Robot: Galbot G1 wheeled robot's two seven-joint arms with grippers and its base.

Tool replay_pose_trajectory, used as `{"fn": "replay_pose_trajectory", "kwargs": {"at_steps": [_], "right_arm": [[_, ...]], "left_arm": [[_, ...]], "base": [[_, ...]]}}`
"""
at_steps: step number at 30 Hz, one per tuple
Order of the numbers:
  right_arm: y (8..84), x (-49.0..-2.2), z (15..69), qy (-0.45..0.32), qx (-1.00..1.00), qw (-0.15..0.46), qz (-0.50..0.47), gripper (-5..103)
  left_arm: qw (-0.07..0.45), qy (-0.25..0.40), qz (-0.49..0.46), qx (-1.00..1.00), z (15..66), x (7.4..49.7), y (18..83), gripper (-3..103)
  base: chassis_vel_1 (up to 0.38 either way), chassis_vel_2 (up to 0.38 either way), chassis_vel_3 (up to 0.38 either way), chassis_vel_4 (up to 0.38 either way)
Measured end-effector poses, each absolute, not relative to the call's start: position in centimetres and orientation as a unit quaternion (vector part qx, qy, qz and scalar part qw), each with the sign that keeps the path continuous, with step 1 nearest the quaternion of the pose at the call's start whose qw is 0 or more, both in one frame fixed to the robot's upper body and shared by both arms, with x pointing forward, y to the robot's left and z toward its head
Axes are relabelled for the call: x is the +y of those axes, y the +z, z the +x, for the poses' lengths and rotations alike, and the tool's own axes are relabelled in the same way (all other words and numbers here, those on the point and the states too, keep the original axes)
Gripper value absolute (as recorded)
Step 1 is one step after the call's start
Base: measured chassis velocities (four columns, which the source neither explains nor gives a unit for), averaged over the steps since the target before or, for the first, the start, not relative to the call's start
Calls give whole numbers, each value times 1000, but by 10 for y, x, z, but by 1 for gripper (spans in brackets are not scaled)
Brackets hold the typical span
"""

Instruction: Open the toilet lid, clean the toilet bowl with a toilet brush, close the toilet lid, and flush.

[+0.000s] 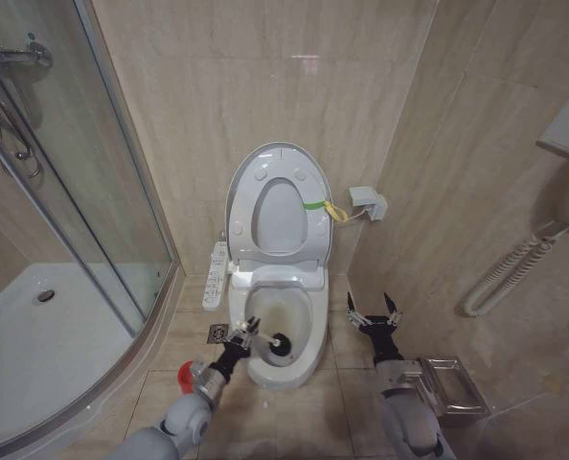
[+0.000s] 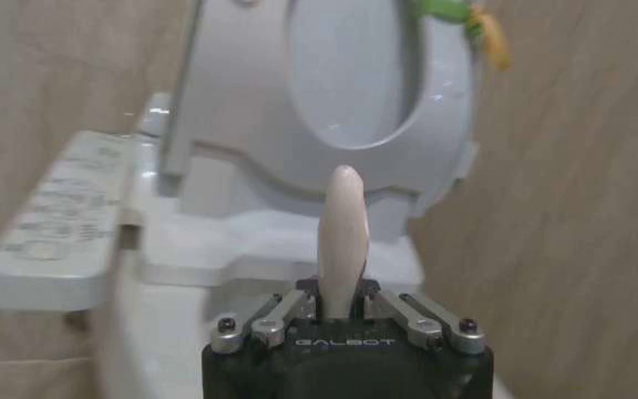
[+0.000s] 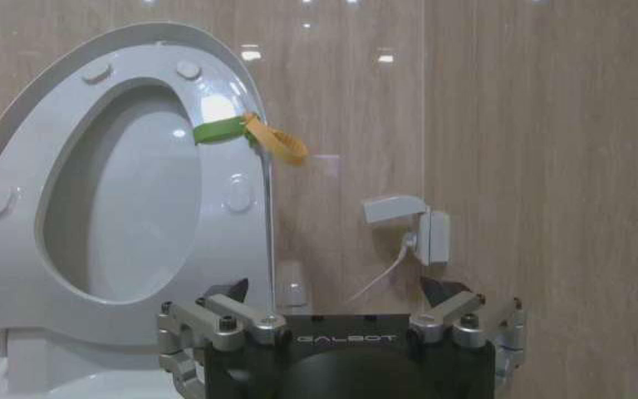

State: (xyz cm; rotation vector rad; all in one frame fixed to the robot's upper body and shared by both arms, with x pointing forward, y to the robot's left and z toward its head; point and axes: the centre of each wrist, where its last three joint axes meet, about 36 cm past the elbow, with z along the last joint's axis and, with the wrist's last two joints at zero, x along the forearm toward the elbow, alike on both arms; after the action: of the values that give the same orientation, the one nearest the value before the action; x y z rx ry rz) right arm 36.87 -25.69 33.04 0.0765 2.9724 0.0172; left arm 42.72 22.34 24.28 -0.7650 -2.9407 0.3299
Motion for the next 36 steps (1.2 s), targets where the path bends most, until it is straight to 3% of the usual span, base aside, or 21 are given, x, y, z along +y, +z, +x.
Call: {"fn": "replay_pose_trajectory", "kwargs": {"at_steps": [4, 11, 16, 23, 29, 36], "right_arm": [[330, -257, 369, 6, 996, 84, 26, 100], [330, -257, 369, 6, 996, 84, 26, 100], [330, -257, 369, 6, 996, 84, 26, 100], [330, -257, 369, 6, 996, 84, 26, 100], [330, -257, 369, 6, 996, 84, 26, 100], [330, -257, 369, 6, 996, 84, 26, 100]], "left_arm": [[49, 101, -259, -959, 410, 235, 242, 18], [50, 118, -293, -947, 384, 212, 251, 18], [41, 121, -285, -950, 405, 204, 253, 18], [45, 100, -245, -963, 436, 236, 233, 18], [40, 102, -259, -960, 426, 236, 239, 18], [23, 125, -308, -943, 407, 209, 258, 18]], "base": [[0, 0, 0, 0], [0, 0, 0, 0], [0, 0, 0, 0], [0, 0, 0, 0], [0, 0, 0, 0], [0, 0, 0, 0]]}}
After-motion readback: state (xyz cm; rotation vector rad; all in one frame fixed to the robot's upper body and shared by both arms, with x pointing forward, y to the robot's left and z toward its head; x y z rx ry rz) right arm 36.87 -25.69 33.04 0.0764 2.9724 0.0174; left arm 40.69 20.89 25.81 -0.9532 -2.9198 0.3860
